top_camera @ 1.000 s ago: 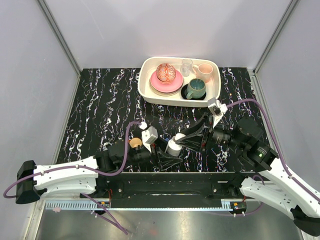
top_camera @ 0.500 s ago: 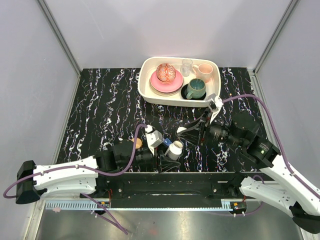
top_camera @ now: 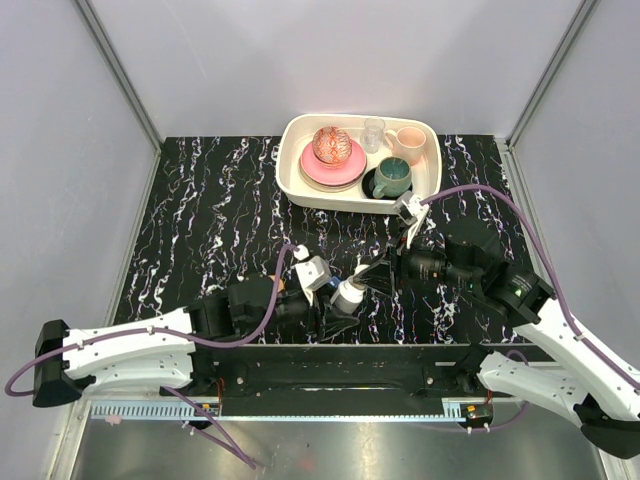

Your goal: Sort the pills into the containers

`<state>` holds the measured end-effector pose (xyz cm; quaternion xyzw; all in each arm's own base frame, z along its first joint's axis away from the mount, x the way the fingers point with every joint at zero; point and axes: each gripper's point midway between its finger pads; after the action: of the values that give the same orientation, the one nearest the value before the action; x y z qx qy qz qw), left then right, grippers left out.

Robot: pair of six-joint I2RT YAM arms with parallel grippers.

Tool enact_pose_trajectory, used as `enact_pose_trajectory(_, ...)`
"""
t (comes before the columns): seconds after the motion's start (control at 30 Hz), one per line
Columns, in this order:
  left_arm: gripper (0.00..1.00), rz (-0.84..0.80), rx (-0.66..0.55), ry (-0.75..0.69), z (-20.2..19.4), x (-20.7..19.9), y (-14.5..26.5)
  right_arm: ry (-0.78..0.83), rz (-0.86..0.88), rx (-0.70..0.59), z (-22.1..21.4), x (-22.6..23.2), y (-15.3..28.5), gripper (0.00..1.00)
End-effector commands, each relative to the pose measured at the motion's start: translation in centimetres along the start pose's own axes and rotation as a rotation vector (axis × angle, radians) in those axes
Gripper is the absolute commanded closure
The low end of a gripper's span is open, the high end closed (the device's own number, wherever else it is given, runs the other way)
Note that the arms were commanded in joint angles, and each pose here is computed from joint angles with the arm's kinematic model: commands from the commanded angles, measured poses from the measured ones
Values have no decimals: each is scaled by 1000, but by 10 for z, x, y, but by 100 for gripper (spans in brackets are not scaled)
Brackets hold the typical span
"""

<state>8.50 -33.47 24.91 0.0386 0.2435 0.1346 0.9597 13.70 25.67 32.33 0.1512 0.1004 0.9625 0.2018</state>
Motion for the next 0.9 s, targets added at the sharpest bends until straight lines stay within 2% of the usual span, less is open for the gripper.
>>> enact_pose_trajectory(0.0,100,9,-52,-25,25,-5,-5,22,36,-15,11,10,6,100)
enact_pose_trajectory(0.4,100,31,-6,-26,19,0,-16,17,40,-12,8,12,8,100)
enact_pose_trajectory(0.7,100,28,-3,-22,17,-1,-16,4,-108,-57,15,-11,15,100)
enact_pose_trajectory(0.87,100,26,0,-23,16,-1,-17,4,-65,-60,17,-3,16,100)
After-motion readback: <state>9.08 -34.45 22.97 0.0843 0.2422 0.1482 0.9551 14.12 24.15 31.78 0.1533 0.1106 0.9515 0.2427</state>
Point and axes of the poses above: each gripper's point midway between its finger pads, its own y axis back along the fingers, its own x axis along the line the jaws close on, z = x × y, and after that the axes turned 11 degrees about y, right-handed
